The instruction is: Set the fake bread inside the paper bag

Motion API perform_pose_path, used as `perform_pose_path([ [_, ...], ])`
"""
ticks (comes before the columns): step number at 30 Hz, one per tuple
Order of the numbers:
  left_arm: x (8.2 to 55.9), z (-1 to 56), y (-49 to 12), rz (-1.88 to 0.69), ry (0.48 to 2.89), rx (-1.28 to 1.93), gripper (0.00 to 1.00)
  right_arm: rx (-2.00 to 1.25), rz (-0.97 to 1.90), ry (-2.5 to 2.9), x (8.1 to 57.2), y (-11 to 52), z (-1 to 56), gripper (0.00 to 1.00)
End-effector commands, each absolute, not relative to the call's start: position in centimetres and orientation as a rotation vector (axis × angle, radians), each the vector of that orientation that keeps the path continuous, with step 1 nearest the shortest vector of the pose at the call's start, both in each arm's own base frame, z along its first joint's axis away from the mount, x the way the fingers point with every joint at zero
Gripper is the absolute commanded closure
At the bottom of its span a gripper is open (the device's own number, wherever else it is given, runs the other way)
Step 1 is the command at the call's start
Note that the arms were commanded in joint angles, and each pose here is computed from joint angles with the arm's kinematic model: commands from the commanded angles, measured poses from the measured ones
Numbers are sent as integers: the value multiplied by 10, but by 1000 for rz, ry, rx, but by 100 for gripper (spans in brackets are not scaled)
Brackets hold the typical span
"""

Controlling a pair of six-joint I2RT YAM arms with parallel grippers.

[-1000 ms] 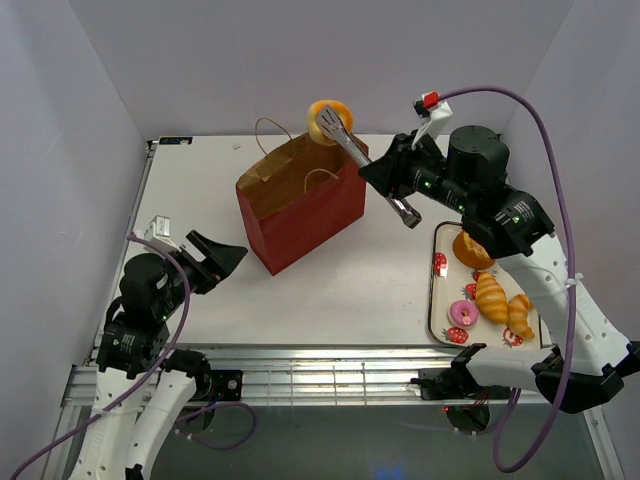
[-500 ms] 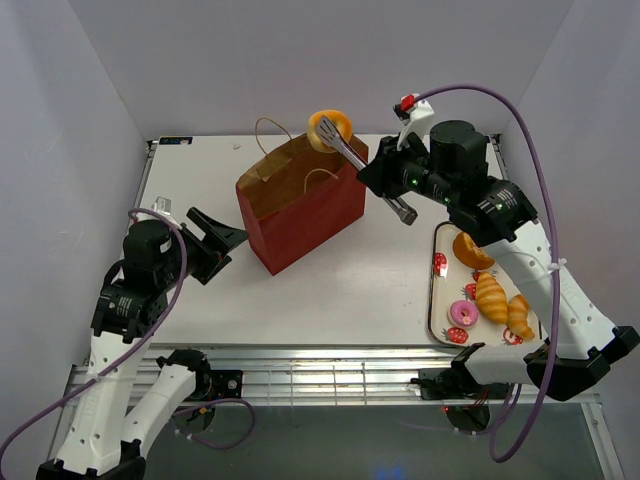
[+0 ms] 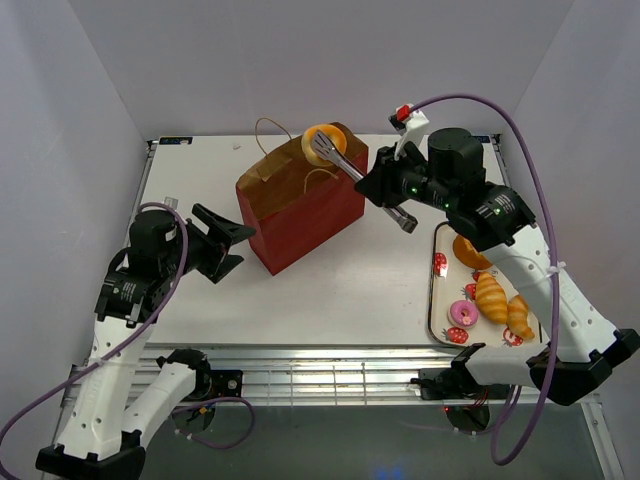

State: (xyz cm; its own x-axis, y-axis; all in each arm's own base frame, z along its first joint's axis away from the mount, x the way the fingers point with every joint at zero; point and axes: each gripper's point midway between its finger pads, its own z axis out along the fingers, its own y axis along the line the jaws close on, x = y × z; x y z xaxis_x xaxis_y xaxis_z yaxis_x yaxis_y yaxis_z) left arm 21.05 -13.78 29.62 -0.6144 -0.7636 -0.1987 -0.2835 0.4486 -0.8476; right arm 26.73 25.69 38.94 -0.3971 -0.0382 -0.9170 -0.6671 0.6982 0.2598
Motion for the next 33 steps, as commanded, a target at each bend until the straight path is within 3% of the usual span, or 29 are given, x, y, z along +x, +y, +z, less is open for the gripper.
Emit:
perform_pose_path([
  [1,208,288,-143,-1123,2176,-932,15,-541,779,1809,274,261,408,92],
  [16,228,311,-142,-1062,2148,-784,15,-509,778,1876,292,269,400,90],
  [33,234,347,-138,-980,2117,-556,15,-474,839,1936,294,279,386,61],
])
